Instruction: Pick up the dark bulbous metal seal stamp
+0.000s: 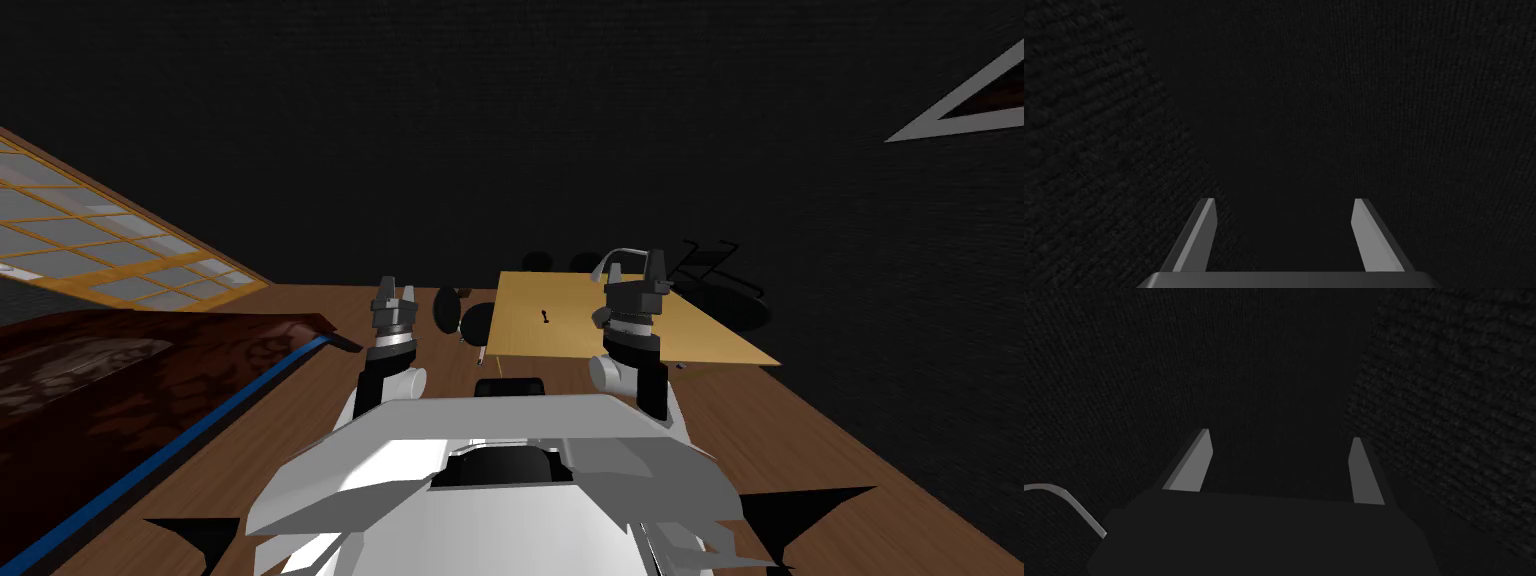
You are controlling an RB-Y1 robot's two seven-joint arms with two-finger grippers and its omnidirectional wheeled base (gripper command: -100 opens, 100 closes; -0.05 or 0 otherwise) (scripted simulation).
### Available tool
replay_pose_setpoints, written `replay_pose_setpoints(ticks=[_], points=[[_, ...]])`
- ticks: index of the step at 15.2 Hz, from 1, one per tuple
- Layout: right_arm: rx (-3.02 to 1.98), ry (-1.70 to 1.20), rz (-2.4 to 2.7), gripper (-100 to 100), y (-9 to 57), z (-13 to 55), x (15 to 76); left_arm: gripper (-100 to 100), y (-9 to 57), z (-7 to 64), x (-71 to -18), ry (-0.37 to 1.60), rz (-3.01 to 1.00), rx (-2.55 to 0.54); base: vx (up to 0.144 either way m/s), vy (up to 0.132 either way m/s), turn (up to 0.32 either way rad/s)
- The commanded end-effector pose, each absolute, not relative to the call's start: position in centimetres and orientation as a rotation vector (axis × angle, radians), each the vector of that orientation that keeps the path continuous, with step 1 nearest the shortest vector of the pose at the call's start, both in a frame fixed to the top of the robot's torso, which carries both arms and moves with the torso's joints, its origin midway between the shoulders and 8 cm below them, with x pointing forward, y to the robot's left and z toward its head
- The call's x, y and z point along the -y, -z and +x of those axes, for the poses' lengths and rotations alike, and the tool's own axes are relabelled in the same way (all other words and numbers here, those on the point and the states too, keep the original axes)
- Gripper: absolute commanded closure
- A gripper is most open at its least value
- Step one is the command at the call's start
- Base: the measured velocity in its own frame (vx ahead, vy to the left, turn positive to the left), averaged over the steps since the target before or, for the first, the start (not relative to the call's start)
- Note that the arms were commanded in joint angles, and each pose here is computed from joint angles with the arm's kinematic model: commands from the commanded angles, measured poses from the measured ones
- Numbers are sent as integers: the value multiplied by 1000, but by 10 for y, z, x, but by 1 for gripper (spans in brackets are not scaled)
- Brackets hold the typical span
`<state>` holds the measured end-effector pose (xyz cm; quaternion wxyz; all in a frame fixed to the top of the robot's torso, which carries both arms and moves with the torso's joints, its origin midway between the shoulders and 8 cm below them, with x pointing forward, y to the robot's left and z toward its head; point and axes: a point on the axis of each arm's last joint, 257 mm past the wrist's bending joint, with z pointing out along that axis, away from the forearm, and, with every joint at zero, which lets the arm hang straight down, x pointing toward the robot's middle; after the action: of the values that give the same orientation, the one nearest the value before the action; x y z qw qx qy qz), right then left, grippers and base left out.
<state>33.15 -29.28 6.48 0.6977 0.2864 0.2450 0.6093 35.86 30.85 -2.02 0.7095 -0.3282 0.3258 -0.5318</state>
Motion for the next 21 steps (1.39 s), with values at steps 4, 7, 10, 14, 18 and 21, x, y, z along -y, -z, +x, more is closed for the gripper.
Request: replay_pose_setpoints(ticks=[4, 7, 10, 14, 18, 21], points=[[-690, -1292, 634, -100, -36, 358, 292, 0, 20, 359, -308, 1181, -728, -723, -91, -8, 113], [-771, -1232, 645, -100, -14, 376, 297, 0, 20, 359, -308, 1181, -728, -723, -88, -22, 145], [-822, -1190, 663, -100, 4, 387, 303, 0, 20, 359, -308, 1181, -728, -723, -50, -29, 147], [-921, -1097, 693, -100, 38, 409, 318, 0, 20, 359, -308, 1180, -728, -723, -34, -24, 172], [-1024, -987, 729, -100, 76, 430, 338, 0, 20, 359, -308, 1181, -728, -723, -36, -27, 216], [-1076, -925, 748, -100, 97, 439, 350, 0, 20, 359, -309, 1180, -728, -723, -32, -32, 149]])
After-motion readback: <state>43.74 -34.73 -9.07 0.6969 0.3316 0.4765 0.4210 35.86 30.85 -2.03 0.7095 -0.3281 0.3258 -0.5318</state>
